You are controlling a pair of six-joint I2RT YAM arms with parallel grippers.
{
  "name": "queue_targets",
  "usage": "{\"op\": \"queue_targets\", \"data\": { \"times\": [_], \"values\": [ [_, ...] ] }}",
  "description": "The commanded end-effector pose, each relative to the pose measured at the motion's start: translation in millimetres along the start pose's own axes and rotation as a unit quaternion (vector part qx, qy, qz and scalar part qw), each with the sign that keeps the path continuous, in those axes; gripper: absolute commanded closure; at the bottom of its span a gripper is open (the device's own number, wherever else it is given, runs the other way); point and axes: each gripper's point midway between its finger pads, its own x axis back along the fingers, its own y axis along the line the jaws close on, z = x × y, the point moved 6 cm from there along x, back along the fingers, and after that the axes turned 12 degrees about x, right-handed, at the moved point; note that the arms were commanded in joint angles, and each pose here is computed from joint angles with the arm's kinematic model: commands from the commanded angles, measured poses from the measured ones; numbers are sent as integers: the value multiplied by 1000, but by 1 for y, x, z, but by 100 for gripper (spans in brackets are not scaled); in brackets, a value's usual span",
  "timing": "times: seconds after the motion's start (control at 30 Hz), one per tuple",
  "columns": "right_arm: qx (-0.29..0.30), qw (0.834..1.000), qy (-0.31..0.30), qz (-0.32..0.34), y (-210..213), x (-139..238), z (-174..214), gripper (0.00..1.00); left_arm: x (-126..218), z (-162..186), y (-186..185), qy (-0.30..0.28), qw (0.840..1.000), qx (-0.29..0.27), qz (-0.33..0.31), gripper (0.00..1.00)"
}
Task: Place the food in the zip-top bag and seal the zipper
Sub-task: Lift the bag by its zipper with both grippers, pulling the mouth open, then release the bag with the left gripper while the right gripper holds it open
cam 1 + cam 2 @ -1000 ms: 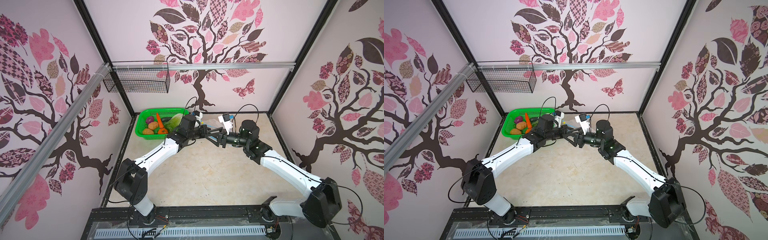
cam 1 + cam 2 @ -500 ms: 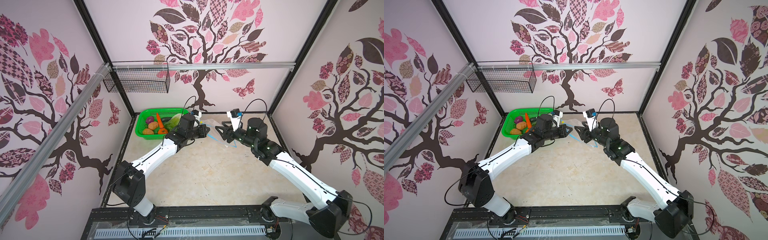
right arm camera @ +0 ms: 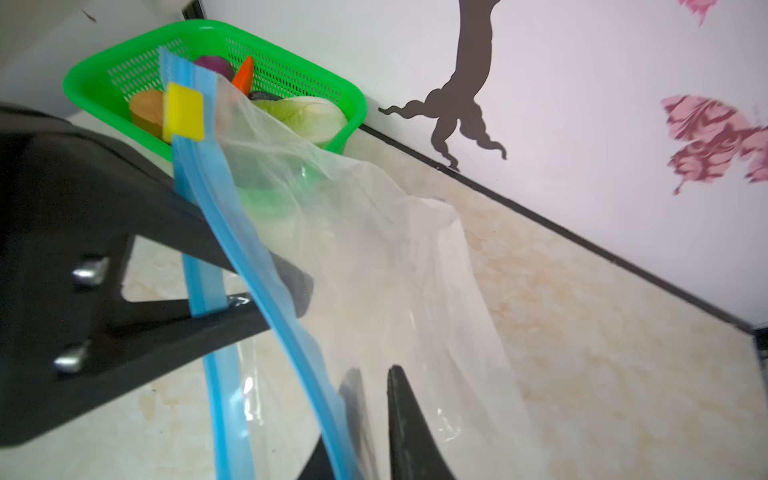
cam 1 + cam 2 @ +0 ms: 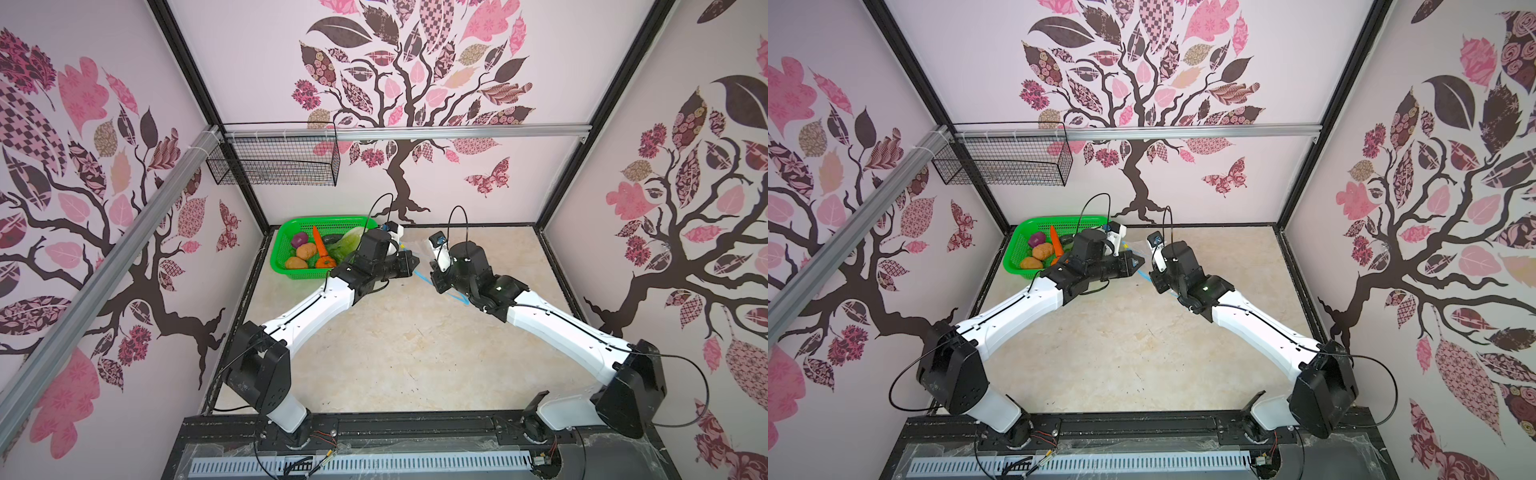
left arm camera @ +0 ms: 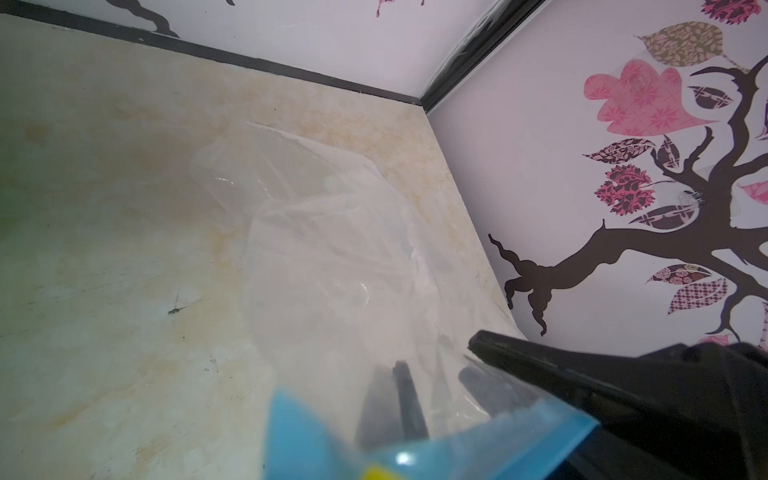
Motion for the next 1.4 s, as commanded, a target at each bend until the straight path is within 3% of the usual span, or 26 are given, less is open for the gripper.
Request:
{"op": "queue_targets", "data": {
  "times": [0.0, 0.13, 0.27, 0.47, 0.6, 0.73, 0.8, 0.93, 1.0, 1.2, 1.37],
  "values": [
    [-27, 998, -19, 51, -21, 23, -16, 91, -2, -3, -5, 8, 1000, -18, 8, 100],
    [-46, 993, -2, 105, -37, 39, -15, 99, -20, 3, -26, 49, 997, -42, 39, 100],
    [-64, 984, 8, 165, -56, 65, -17, 100, -38, 14, -60, 83, 990, -79, 82, 100],
    [-94, 980, 2, 176, -72, 109, -30, 100, -55, 14, -78, 109, 978, -68, 163, 100],
    [-92, 989, 16, 113, -54, 96, -22, 100, -75, 22, -59, 126, 981, -74, 127, 100],
    [-100, 990, 60, 73, -32, 54, 6, 100, -88, 31, -18, 129, 989, -68, 37, 100],
    [-116, 988, 83, 58, -24, 32, 22, 100, -88, 34, -5, 133, 989, -57, 18, 93],
    [-177, 980, 94, 15, -18, -2, 46, 100, -77, 38, 11, 130, 991, -41, -15, 52],
    [-213, 974, 80, -16, -18, -11, 52, 100, -67, 36, 15, 121, 992, -34, -30, 41],
    [-305, 946, 14, -108, -28, -25, 57, 100, -22, 10, 31, 65, 996, -7, -66, 30],
    [-377, 907, -26, -188, -43, -39, 68, 100, 13, -28, 49, -10, 990, -32, -140, 22]
  ]
}}
